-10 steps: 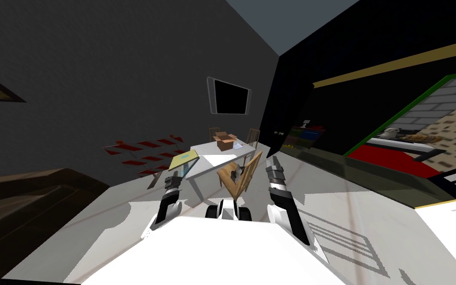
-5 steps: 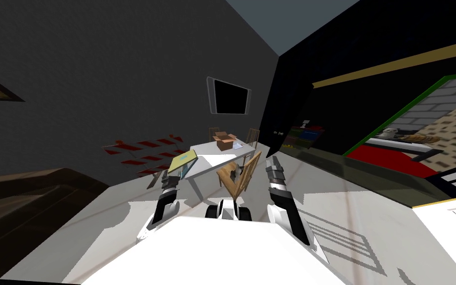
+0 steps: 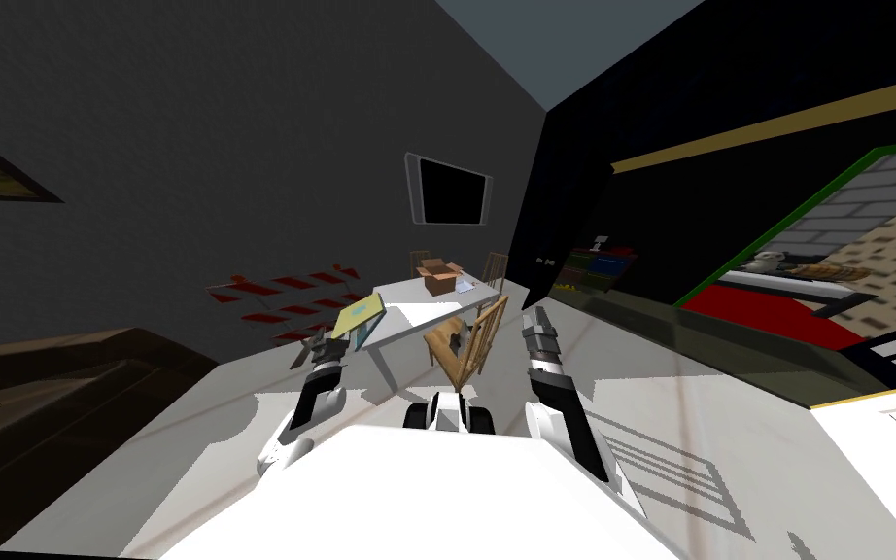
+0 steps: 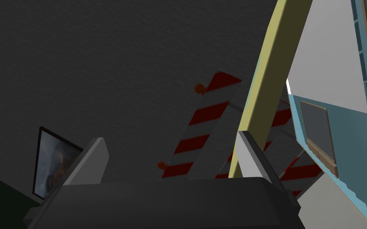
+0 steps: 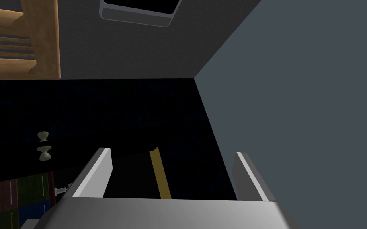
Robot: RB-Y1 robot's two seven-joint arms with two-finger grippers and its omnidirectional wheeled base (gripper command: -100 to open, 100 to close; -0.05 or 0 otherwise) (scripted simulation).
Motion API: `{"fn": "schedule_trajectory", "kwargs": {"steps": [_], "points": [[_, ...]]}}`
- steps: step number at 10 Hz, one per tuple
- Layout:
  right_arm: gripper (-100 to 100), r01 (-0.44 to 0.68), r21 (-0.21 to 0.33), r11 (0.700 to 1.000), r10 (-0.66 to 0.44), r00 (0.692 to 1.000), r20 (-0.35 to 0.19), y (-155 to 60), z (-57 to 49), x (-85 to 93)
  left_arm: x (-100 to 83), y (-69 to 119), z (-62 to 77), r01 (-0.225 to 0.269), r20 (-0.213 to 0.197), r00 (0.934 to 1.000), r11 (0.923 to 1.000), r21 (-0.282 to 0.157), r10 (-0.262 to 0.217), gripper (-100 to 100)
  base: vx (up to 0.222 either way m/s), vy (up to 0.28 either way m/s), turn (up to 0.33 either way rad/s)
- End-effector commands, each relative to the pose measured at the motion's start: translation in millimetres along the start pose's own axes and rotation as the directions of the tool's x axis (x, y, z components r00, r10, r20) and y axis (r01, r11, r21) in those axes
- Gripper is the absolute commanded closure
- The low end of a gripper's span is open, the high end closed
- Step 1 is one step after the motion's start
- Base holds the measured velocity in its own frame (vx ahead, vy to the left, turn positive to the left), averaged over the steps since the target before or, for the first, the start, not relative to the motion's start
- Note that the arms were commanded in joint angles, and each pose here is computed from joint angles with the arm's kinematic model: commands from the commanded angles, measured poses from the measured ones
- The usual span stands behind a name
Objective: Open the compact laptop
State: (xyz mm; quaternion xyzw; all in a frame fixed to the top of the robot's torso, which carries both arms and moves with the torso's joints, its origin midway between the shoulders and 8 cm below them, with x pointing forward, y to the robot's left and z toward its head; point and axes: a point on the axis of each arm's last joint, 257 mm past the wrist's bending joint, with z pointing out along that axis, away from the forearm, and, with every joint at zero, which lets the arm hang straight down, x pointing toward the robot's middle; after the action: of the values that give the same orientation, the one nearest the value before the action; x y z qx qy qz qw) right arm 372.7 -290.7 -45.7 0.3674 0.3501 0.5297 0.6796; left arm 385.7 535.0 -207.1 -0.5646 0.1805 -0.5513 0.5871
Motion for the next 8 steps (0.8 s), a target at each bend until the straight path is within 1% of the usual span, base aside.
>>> {"fn": "schedule_trajectory", "kwargs": {"steps": [1, 2, 3, 8], "points": [[0, 0.0, 0.0, 1.0, 0.0, 1.0, 0.0, 0.0, 0.0, 0.0, 0.7, -11.1, 15.5, 0.001, -0.002, 1.0, 1.0, -0.004, -0.001, -100, -0.023, -0.042, 0.007], [0, 0.0, 0.0, 1.0, 0.0, 1.0, 0.0, 0.0, 0.0, 0.0, 1.4, -9.3, 13.3, 0.001, -0.002, 1.0, 1.0, -0.002, -0.001, -100, -0.009, -0.019, 0.003], [0, 0.0, 0.0, 1.0, 0.0, 1.0, 0.0, 0.0, 0.0, 0.0, 1.3, -9.3, 13.8, 0.001, -0.001, 1.0, 1.0, -0.004, -0.001, 0, 0.0, 0.0, 0.0], [0, 0.0, 0.0, 1.0, 0.0, 1.0, 0.0, 0.0, 0.0, 0.0, 1.3, -9.3, 13.7, 0.001, -0.001, 1.0, 1.0, -0.004, -0.001, 0, 0.0, 0.0, 0.0]]}}
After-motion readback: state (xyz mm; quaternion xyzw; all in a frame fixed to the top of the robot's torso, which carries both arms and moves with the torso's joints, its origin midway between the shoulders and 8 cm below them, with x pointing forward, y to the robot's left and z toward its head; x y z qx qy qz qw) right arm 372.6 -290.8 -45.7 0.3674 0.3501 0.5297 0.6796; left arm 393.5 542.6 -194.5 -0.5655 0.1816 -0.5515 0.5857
